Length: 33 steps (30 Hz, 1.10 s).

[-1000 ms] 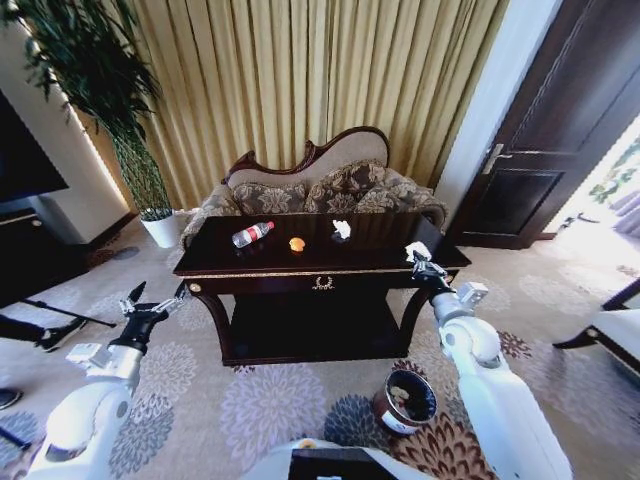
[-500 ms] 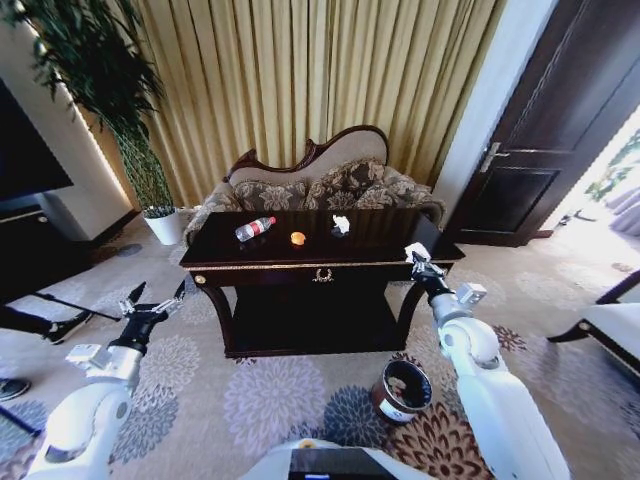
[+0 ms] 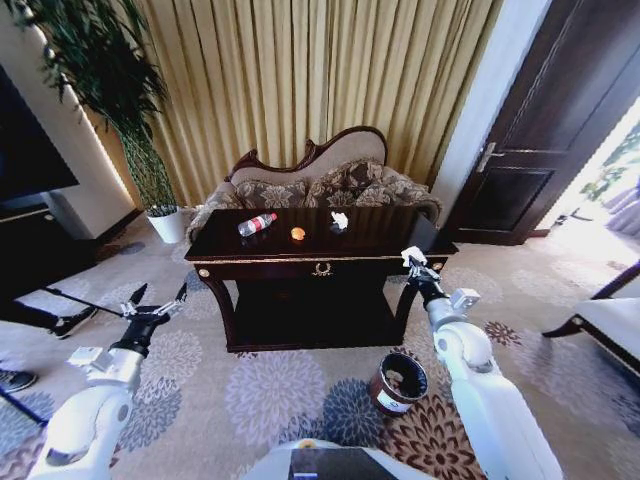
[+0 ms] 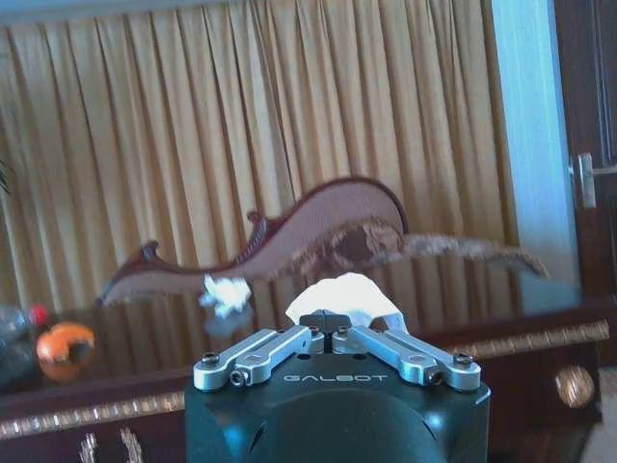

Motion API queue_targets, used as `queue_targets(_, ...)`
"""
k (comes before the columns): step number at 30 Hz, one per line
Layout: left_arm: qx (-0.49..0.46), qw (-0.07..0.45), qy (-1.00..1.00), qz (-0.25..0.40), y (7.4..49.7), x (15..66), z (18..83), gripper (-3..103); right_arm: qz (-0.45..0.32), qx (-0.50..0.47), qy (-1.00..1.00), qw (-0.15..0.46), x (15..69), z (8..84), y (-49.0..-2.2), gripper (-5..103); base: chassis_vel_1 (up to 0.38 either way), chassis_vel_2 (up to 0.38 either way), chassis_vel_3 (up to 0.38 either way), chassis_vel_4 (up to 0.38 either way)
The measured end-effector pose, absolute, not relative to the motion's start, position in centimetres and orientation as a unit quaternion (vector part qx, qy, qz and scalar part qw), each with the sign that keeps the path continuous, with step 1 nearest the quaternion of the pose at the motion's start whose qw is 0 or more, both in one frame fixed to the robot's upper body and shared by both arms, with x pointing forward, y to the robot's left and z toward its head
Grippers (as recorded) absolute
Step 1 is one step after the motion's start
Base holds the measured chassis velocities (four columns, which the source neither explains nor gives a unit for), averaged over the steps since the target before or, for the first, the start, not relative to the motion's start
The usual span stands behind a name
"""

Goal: Move to the front of the table and place the trash on the table into the trash bin.

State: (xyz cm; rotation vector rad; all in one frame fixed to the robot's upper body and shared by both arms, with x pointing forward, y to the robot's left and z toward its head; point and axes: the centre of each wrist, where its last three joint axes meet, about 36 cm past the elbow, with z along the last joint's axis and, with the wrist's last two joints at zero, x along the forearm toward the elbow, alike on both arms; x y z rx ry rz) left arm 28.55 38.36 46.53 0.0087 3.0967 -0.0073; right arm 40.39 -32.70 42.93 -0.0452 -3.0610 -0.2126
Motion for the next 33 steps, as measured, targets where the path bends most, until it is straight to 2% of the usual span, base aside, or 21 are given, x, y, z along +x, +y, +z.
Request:
queue_targets(24, -0.003, 0.024, 1.0, -0.005, 38.0, 28.1, 45.3, 100, -0.012, -0.049, -0.984, 0.169, 39.5, 25.2, -34.2, 0, 0.0, 0.0, 0.0, 0.0)
queue_targets(33, -0.003, 0.028, 1.0, -0.01, 37.7, 28.1, 45.2, 100, 0.007, -0.067, -0.977, 0.204, 40.2, 21.3, -35.1, 0, 0.0, 0.0, 0.0, 0.0)
